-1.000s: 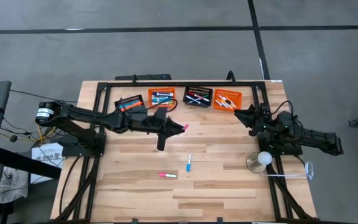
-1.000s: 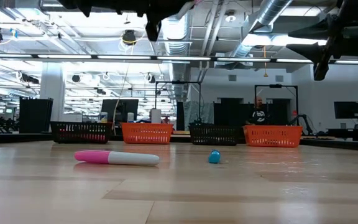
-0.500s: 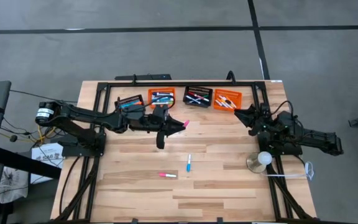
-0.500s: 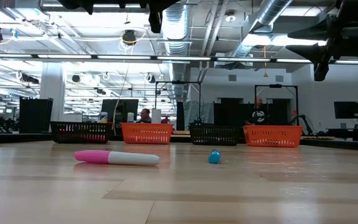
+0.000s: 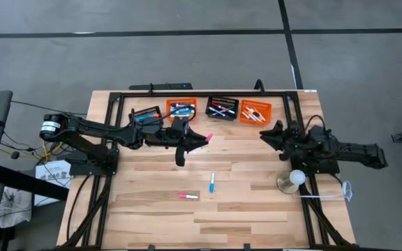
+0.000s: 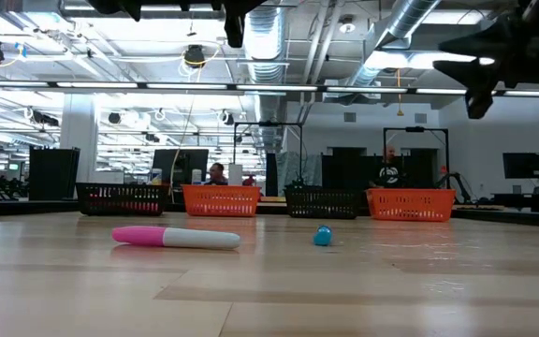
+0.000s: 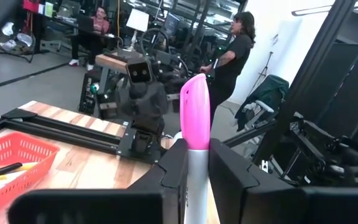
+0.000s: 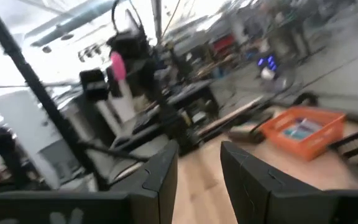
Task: Pick & Place Markers
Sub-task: Put the small pink highlighter pen into the right orange bin
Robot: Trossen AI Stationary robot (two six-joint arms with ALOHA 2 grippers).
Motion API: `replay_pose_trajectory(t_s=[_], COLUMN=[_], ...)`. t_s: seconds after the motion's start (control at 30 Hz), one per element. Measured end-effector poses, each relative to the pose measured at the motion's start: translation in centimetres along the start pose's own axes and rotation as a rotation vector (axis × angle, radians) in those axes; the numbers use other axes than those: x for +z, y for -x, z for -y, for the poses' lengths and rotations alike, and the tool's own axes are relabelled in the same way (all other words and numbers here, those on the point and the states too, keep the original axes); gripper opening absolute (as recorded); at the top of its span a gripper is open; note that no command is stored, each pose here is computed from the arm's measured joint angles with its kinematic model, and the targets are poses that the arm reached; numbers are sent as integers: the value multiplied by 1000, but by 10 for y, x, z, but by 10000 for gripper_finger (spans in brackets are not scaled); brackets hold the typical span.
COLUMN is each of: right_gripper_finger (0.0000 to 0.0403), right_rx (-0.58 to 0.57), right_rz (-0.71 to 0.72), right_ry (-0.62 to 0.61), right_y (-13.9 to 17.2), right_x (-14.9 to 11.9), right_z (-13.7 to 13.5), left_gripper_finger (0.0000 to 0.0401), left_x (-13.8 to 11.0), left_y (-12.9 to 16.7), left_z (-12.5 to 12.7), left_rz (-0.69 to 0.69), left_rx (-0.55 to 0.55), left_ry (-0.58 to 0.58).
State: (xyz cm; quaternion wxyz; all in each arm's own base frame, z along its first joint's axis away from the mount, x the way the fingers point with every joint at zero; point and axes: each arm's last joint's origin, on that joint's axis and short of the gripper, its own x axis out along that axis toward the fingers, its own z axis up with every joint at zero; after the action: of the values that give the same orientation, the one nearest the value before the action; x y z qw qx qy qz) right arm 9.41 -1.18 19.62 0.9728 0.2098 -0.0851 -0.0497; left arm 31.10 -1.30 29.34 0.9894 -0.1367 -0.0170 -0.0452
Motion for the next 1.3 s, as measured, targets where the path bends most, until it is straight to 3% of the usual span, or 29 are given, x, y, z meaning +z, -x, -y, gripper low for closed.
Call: replay_pose_trajectory(t_s=[0.1,0.27,0.53,0.67,1.07,1.3], right_gripper_finger=[113,113,113,118,230,244], right_rx=[26,86,33,32,139,195], right_rz=[-37,19,-121,-103,-193,-153], right_ry=[-18,22,110,130,166,160], right_y=[-5,-21,-66,-94,-161,-189], right_x=[-4,-1,6,16,22,20], right_z=[-4,-15,-31,-37,-57,-66], left_gripper_finger=[51,51,51,51,51,51], left_x=[1,3,6,6,6,7], left_y=[0,0,1,1,1,1], left_z=[0,-4,-11,-10,-10,-10], left_rz=[11,32,45,46,51,57], left_rx=[7,44,65,64,67,65], left_ry=[0,-1,1,1,-3,-4])
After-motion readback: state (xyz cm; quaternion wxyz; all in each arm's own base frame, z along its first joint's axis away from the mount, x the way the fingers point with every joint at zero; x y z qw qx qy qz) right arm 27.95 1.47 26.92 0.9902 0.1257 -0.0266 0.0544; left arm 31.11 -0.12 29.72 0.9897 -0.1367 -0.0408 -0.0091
